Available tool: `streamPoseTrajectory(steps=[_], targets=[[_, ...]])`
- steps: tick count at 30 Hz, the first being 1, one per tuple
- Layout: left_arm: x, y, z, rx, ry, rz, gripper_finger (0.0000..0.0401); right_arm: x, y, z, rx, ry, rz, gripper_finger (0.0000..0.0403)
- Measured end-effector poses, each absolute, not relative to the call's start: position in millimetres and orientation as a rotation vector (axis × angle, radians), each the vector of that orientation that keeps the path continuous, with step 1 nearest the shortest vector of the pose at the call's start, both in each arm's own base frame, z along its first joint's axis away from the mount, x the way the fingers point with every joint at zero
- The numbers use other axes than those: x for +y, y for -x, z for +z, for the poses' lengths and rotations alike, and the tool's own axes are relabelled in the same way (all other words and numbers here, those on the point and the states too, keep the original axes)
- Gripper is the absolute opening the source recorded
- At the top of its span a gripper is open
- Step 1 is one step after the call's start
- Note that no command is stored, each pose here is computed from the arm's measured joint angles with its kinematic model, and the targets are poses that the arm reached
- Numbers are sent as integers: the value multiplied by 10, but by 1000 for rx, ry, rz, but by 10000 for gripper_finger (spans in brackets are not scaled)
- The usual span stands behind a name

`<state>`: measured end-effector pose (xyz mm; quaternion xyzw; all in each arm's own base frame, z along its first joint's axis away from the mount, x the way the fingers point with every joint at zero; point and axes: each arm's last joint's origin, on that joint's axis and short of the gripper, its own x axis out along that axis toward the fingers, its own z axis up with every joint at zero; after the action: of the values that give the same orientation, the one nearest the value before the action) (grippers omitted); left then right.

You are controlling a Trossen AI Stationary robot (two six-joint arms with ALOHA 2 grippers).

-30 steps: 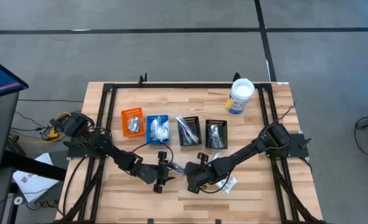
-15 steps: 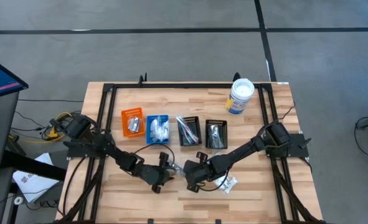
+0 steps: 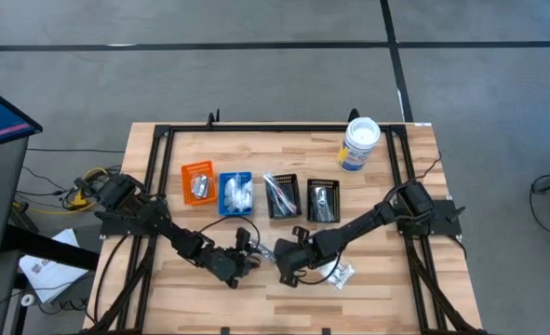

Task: Pick & Place Travel size toiletries
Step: Put the black comb into the right black bin

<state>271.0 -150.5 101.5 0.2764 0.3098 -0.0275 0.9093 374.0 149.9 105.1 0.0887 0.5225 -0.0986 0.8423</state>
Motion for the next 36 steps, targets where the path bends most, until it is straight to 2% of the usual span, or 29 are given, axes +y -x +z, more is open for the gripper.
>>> streamPoseTrajectory(steps=[15,25,31,36], targets=[[-1345,-2790,1006,748,-654,-30,187,1498,-3803,1070,1083,-225,-95,0],[-1656,-2730,1096,727,-759,-123,187,1426,-3839,1071,1100,-250,-55,0],[-1666,-2685,1104,781,-864,-45,187,1392,-3855,1073,1114,-275,-23,0],[-1585,-2688,1072,840,-870,-55,187,1412,-3887,1085,1089,-292,35,0]])
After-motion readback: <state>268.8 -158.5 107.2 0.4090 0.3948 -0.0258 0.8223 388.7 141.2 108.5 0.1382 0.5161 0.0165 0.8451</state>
